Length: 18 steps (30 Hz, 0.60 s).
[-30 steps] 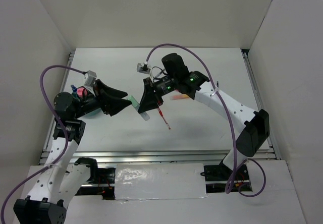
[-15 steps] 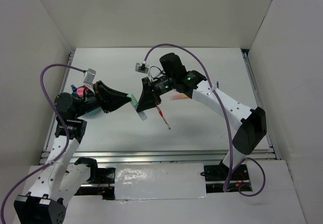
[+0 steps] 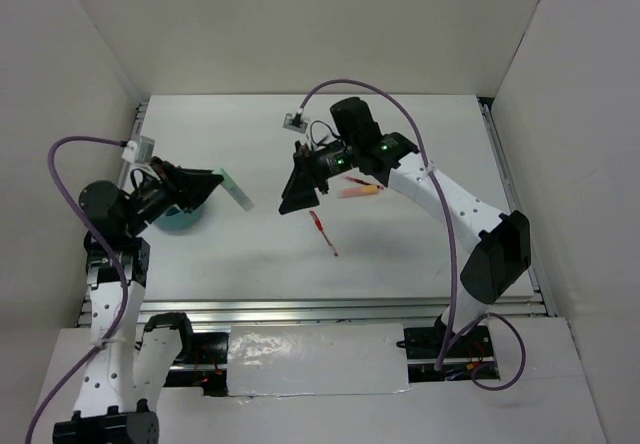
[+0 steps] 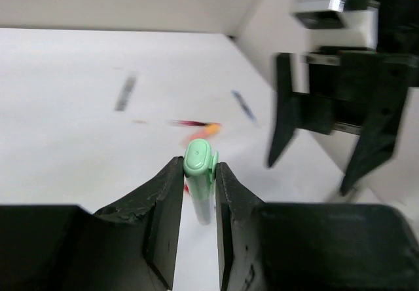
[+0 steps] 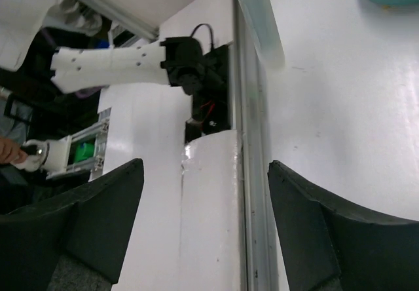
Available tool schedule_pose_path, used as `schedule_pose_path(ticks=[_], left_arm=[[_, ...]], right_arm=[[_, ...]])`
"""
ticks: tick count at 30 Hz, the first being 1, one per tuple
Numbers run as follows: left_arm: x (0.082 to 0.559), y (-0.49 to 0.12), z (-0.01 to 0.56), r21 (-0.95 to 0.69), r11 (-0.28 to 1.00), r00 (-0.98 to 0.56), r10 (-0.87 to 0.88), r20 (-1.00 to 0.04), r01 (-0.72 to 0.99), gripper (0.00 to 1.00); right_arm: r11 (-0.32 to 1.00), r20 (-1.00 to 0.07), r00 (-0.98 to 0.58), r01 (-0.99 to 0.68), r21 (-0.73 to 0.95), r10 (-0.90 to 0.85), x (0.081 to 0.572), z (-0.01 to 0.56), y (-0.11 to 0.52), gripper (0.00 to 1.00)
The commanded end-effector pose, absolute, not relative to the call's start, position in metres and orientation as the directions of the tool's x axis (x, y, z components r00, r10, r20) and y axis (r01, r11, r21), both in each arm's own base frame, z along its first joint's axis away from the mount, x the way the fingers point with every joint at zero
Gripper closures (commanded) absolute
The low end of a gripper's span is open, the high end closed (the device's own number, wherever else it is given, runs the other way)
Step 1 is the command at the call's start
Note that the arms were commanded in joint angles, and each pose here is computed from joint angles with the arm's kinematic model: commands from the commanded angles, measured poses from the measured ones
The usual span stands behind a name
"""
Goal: Sort the stationery into containers
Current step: Place the pen in the storage box.
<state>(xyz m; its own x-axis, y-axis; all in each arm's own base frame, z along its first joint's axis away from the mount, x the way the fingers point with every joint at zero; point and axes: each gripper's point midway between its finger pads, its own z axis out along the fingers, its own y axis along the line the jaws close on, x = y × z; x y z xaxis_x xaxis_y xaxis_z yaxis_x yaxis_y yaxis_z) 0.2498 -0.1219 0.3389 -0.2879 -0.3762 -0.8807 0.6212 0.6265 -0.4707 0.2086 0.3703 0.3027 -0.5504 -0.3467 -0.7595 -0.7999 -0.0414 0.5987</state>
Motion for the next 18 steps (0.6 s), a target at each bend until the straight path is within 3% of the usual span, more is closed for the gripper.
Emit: schedule_pose_path(ticks=[1, 5, 18], left_arm=[[0.267, -0.072, 0.326, -0.380, 0.805, -0.228, -0.308, -0.924, 0.456, 1.00], [0.281, 0.002, 0.307, -0.338, 0.912, -0.178, -0.302, -0.937, 0.231, 1.00], [0.314, 0.130, 0.266, -0.293, 0.956, -0.218, -0.278, -0.935, 0.036, 1.00]], right_arm=[[0.018, -0.780, -0.552, -0.819, 0.573, -0.294, 0.229, 0.316, 0.352, 0.17], [0.154, -0.766, -0.580, -0.814, 0.561, -0.277, 0.254, 0.299, 0.338, 0.18], [0.282, -0.745, -0.608, -0.792, 0.542, -0.275, 0.279, 0.273, 0.320, 0.20]])
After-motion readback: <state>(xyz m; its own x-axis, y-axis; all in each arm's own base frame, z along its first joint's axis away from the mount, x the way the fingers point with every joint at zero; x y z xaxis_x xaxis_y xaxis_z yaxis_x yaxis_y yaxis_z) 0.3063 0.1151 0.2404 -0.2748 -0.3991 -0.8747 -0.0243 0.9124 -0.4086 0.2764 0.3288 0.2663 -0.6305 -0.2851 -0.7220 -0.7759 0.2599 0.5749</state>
